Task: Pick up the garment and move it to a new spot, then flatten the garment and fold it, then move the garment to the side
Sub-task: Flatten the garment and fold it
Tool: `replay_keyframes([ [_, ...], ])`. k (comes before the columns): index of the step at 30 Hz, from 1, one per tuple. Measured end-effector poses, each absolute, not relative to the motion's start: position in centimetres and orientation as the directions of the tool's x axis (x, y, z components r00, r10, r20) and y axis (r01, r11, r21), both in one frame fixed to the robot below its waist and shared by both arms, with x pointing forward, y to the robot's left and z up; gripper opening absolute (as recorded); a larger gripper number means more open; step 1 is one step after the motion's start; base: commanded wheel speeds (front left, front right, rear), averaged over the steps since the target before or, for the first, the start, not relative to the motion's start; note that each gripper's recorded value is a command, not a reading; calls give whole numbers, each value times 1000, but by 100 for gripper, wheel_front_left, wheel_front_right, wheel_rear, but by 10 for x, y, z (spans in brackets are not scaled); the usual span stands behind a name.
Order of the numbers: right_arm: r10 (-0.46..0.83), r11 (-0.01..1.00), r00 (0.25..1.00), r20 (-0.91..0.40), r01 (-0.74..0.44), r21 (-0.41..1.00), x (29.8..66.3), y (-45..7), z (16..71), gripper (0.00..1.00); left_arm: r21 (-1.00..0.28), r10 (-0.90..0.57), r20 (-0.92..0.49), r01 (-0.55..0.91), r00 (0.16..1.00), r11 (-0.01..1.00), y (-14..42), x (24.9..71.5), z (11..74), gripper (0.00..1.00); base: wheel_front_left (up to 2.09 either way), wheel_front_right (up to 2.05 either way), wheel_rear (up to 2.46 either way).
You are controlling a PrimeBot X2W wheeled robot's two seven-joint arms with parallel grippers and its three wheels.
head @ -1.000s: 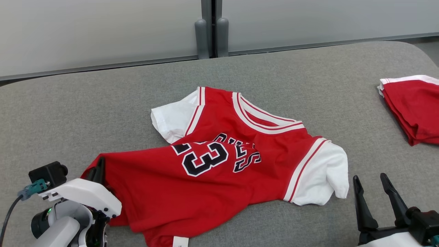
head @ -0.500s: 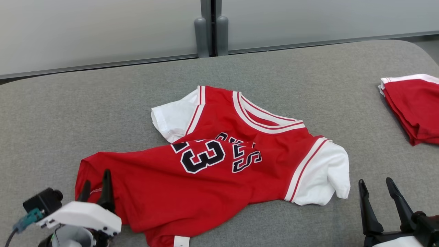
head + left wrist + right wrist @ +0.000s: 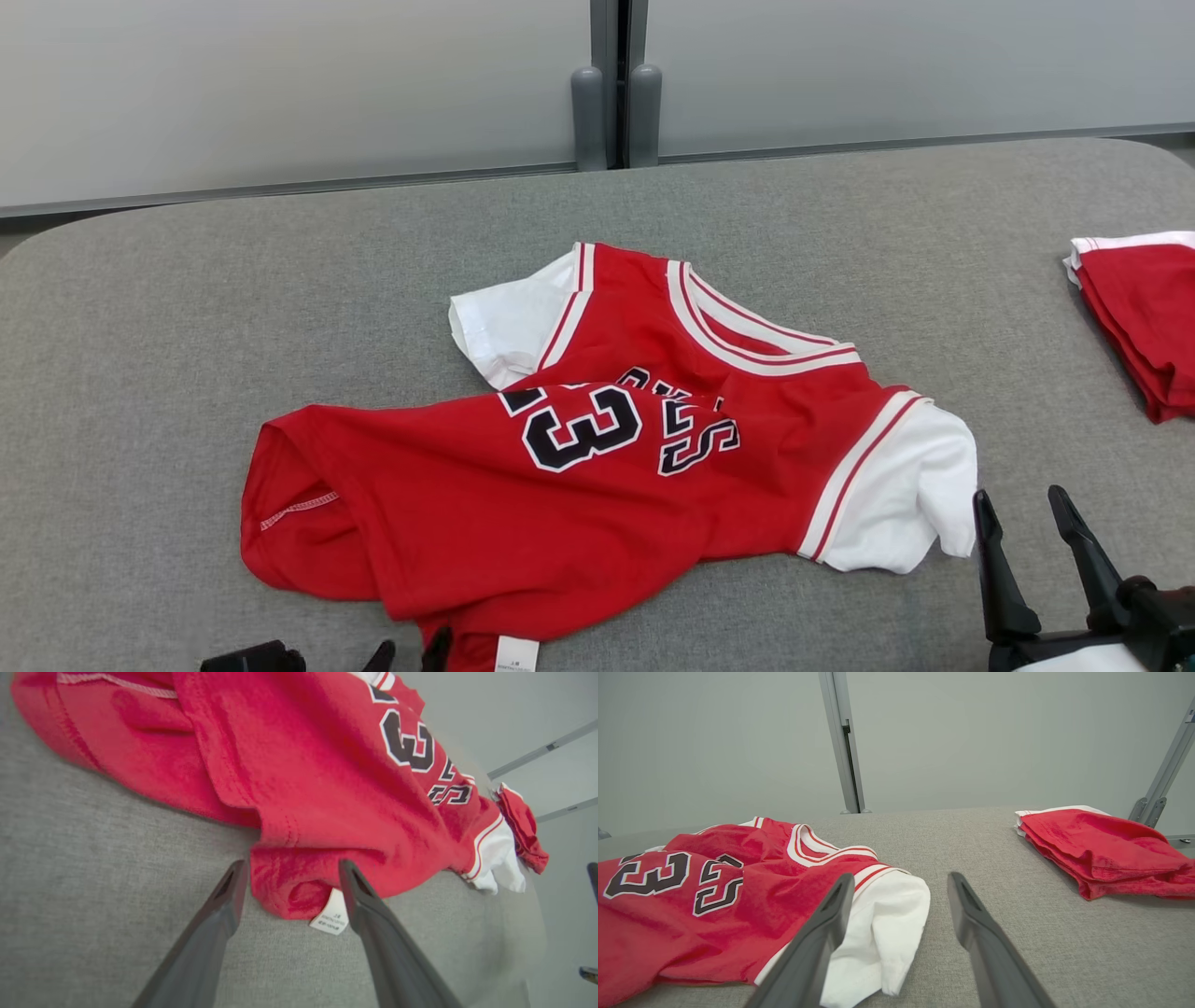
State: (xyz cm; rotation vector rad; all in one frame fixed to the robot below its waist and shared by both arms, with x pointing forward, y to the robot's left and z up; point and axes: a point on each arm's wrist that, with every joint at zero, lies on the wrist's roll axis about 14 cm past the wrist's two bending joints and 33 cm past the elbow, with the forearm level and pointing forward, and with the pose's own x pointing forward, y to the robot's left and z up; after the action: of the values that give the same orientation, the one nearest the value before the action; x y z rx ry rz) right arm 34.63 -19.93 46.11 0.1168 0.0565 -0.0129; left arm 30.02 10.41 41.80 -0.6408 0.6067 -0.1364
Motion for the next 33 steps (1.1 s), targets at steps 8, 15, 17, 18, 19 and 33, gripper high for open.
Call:
replay_keyframes([
  [8,-4,993,998,-67,12,117,349,-197,458,100,-583,-372,-594,-63,713,810,87,283,383,100,0,0,0],
  [15,-23,993,997,-73,31,114,347,-203,456,100,-616,-422,-583,-39,694,787,72,288,377,0,0,0,0],
  [17,-24,993,997,-73,33,114,346,-204,456,100,-625,-432,-575,-33,695,780,71,288,378,0,0,0,0],
  [18,-23,993,997,-72,31,114,346,-203,457,100,-628,-437,-570,-26,696,778,71,287,379,0,0,0,0],
  [19,-20,993,997,-71,28,114,347,-203,457,100,-626,-443,-570,-16,693,780,72,285,380,0,0,0,0],
  [33,52,992,997,-52,-45,118,351,-181,462,100,-540,-537,-566,210,626,815,82,238,423,0,0,0,0],
])
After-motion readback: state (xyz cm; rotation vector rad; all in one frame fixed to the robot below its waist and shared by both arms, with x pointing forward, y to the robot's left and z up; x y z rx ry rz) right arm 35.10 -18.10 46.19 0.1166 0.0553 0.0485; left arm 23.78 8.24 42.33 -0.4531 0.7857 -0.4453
